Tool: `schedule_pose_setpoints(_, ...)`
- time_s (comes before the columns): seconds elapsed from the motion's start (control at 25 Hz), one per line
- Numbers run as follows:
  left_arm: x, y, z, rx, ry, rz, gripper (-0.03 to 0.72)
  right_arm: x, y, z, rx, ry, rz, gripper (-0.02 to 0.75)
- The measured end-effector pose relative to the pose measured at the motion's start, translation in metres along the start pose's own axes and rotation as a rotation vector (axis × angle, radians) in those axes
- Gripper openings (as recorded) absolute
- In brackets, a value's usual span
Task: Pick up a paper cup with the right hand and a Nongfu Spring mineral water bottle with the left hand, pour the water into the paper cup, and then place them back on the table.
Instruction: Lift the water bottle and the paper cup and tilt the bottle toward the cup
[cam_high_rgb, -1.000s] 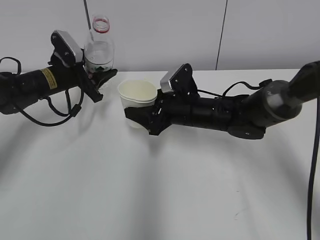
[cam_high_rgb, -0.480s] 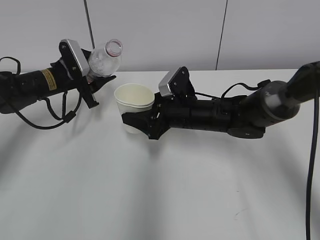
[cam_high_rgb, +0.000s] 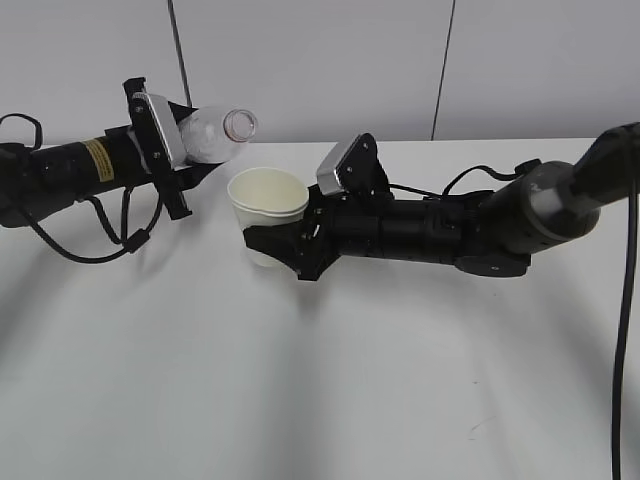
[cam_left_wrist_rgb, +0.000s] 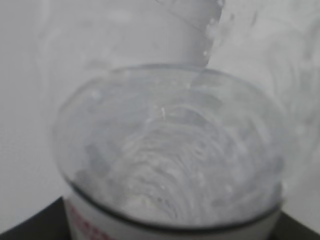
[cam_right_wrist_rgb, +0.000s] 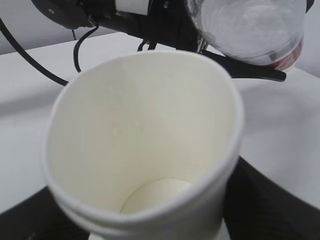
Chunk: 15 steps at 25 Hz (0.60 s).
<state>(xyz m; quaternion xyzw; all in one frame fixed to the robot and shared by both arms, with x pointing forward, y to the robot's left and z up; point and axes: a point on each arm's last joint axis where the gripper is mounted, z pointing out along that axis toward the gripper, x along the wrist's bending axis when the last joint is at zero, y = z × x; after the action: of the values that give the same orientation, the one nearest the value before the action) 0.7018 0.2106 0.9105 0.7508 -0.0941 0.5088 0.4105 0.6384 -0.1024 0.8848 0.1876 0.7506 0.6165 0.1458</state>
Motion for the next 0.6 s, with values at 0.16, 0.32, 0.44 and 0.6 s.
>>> schedule_pose_setpoints(0.16, -0.0005, 0.001, 0.0008, -0.002, -0.001, 0.046, 0.4, 0.0, 0.0, 0.0, 0.0, 0.0, -0.018, 0.513)
schedule_pose_setpoints(0.32, -0.0006, 0.0012, 0.0009, -0.003, -0.002, 0.082, 0.4, -0.0003, -0.0005, 0.0, 0.006, -0.003, -0.024, 0.513)
schedule_pose_setpoints(0.44, -0.0005, 0.0015, 0.0009, -0.006, 0.0, 0.111, 0.4, -0.0014, -0.0023, 0.0, 0.026, -0.015, -0.024, 0.513)
schedule_pose_setpoints(0.6, -0.0001, 0.0028, 0.0011, -0.018, 0.006, 0.125, 0.4, -0.002, -0.0031, -0.0001, 0.034, -0.022, -0.023, 0.513)
